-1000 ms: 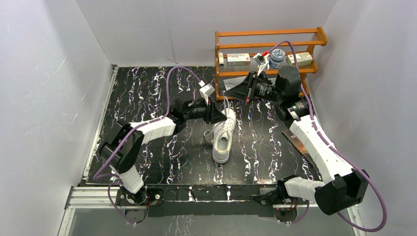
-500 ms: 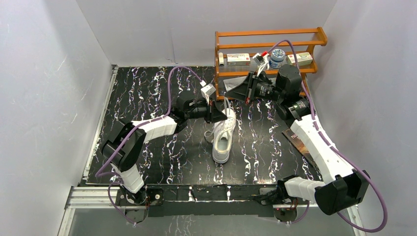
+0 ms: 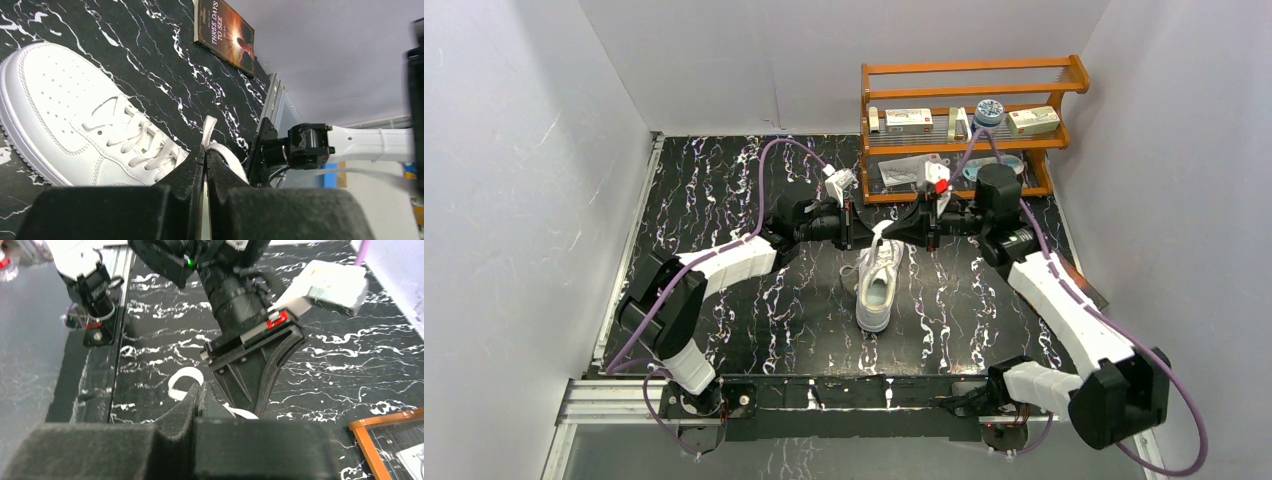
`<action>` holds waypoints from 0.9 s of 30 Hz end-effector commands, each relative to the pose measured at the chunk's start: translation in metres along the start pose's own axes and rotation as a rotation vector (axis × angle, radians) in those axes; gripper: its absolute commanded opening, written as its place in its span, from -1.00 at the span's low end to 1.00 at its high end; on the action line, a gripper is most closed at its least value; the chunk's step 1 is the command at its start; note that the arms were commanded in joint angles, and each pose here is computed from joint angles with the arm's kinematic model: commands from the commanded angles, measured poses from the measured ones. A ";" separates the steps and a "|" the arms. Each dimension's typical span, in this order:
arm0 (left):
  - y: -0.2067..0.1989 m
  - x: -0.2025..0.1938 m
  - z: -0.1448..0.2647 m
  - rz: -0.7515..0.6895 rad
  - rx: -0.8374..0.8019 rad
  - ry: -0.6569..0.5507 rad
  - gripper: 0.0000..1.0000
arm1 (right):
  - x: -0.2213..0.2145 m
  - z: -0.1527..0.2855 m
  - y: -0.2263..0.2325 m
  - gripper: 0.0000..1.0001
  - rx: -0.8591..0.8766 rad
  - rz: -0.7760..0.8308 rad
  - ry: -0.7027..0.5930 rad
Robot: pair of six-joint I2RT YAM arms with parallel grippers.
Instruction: Tie the shoes
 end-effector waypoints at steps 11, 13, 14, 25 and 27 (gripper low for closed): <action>-0.020 0.029 0.008 0.101 -0.033 -0.008 -1.00 | -0.049 -0.021 -0.049 -1.00 0.065 0.270 0.108; -0.021 0.029 0.009 0.102 -0.037 0.006 -1.00 | -0.046 -0.023 -0.055 -1.00 0.050 0.295 0.099; -0.022 0.029 0.009 0.103 -0.039 0.008 -1.00 | -0.046 -0.025 -0.056 -1.00 0.047 0.308 0.101; -0.009 0.030 0.004 0.143 0.019 0.059 -1.00 | -0.086 -0.024 -0.076 -1.00 -0.138 0.365 0.341; -0.008 0.029 0.005 0.151 0.029 0.064 -1.00 | -0.096 -0.020 -0.078 -1.00 -0.194 0.357 0.392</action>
Point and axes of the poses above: each gripper's point midway between its finger pads, its own z axis back along the fingers, its own y axis along the line the jaws close on, x = y × z, the point moved 4 cm from there along z, back along the fingers, and after that the axes turned 15 degrees about -z, right-handed, at the moved point
